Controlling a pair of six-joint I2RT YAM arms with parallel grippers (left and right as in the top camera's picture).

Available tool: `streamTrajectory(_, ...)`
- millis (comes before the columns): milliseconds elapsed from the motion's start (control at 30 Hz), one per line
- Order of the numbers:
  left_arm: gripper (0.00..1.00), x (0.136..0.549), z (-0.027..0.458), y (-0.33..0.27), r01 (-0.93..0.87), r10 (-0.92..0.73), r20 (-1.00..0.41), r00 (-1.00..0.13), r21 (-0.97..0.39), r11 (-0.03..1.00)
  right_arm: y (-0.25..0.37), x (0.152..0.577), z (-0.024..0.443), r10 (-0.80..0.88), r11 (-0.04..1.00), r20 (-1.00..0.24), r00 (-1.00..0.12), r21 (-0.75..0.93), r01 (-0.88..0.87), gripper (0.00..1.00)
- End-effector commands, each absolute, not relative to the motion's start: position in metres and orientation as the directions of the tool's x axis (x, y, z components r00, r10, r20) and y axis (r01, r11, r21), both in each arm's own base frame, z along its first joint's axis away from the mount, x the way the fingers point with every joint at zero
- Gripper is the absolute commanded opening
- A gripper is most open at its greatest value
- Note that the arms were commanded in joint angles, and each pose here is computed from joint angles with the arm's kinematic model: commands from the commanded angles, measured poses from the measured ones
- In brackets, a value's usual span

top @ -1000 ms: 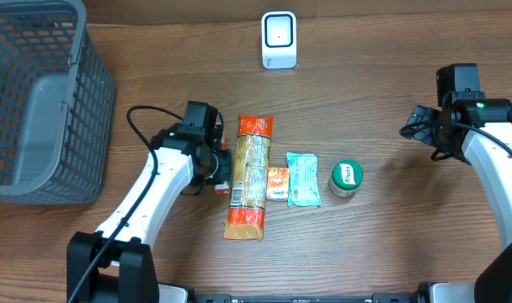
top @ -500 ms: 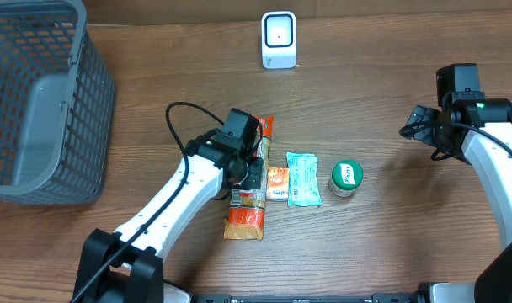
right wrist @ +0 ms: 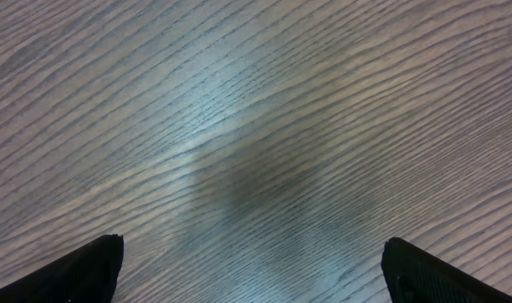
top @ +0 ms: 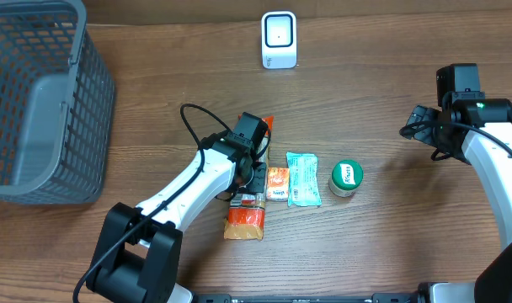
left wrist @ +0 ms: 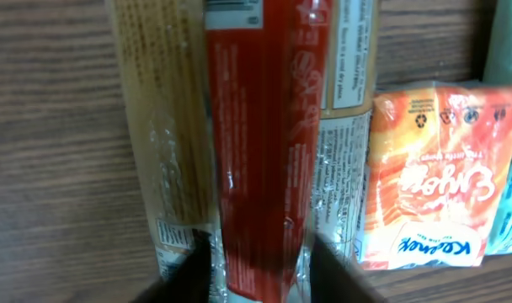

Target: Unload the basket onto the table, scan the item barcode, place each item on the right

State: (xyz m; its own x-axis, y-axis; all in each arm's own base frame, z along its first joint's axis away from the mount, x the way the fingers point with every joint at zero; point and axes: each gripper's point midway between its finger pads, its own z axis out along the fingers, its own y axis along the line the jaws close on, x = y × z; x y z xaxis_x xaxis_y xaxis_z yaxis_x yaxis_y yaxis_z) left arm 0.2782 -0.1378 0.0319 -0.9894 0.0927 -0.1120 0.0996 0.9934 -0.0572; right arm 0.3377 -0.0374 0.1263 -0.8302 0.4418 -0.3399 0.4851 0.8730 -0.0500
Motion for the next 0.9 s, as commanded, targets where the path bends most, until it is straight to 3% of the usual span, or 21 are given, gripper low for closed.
streamTrajectory(0, 0.39, 0.28, 0.036, -0.142, 0.088, 0.079, -0.114, -0.99, -0.078, 0.993, -0.041, 0.342, 0.133, 0.441, 0.87, -0.362, -0.821, -0.052, 0.49, 1.0)
streamTrajectory(400, 0.59, 0.306, 0.085, -0.131, 0.035, 0.018, -0.18, -0.983, -0.088, 0.996, -0.041, 0.342, 0.133, 0.441, 0.87, -0.362, -0.821, -0.052, 0.49, 1.0)
streamTrajectory(533, 0.58, 0.307, 0.082, -0.103, -0.053, -0.06, -0.158, -0.986, -0.048, 0.997, -0.041, 0.342, 0.133, 0.441, 0.87, -0.362, -0.821, -0.052, 0.49, 1.0)
streamTrajectory(867, 0.42, 0.293, 0.051, -0.059, -0.149, -0.143, -0.108, -0.984, 0.047, 0.988, -0.041, 0.342, 0.133, 0.441, 0.87, -0.362, -0.821, -0.052, 0.49, 1.0)
